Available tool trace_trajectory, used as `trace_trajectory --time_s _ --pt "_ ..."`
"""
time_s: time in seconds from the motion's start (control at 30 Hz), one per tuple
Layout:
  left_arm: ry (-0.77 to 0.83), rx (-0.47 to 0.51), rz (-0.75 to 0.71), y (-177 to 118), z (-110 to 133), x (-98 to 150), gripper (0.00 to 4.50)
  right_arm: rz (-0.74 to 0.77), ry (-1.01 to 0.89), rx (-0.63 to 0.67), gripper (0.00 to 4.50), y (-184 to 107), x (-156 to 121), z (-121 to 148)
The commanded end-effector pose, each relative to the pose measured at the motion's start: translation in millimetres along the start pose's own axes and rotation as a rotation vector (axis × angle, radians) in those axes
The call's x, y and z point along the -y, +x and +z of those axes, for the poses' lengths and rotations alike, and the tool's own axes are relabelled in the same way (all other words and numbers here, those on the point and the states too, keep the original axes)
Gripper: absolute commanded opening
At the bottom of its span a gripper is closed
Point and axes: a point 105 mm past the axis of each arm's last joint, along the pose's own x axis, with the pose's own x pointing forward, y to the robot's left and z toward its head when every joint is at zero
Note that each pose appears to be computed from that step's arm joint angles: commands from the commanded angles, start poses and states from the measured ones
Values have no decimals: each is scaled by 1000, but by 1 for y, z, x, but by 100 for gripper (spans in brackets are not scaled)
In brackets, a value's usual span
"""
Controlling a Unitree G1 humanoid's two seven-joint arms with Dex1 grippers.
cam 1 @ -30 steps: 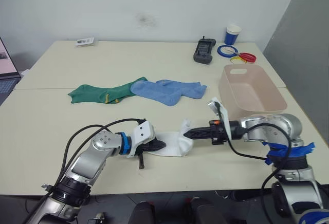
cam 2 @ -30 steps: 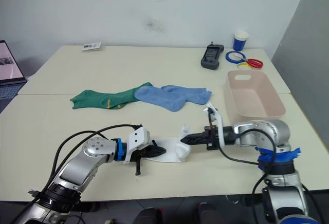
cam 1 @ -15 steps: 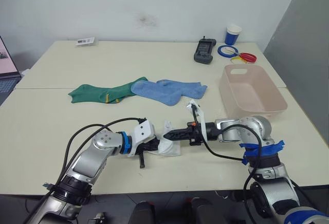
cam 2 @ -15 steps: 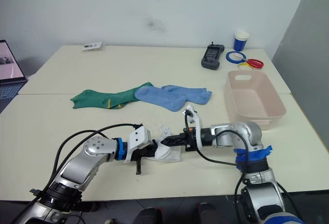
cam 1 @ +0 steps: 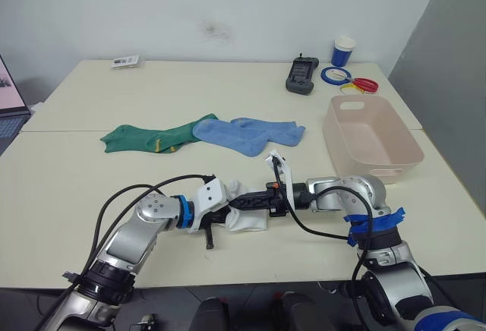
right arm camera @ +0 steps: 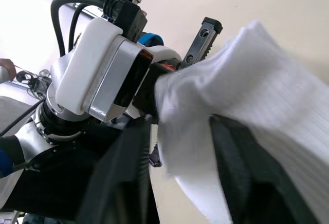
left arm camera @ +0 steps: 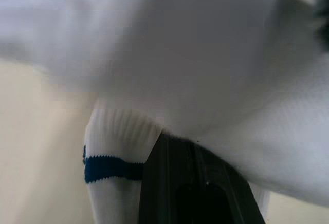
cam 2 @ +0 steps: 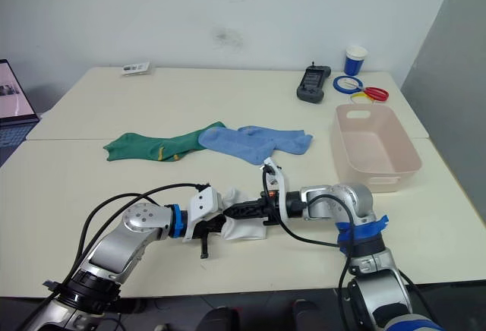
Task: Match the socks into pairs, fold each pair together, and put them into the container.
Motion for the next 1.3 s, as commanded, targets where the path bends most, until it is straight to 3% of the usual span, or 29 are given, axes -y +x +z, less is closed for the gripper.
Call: trace_trajectory --time_s 0.03,0.13,0.17,0.4,0.57,0.9,1.13,1.3 --pt "-29 -54 7 -2 -14 1 0 52 -37 37 325 -5 -13 11" --pt "-28 -54 3 -1 -14 2 0 65 -26 50 438 -9 -15 13" --pt "-28 -55 1 -1 -15 2 0 65 -21 58 446 -12 -15 14" --pt "-24 -61 -2 -3 -16 2 0 -34 -16 85 446 -45 -2 12" --pt "-22 -62 -5 -3 -16 3 0 -149 41 39 446 -68 16 -11" --pt "-15 -53 -14 -8 -13 3 0 -232 67 50 446 -63 27 -20" --pt "-19 -9 37 -31 7 -10 0 -218 47 73 446 -67 23 -13" --pt "-4 -29 86 -60 17 -19 0 -204 22 88 446 -70 18 -8"
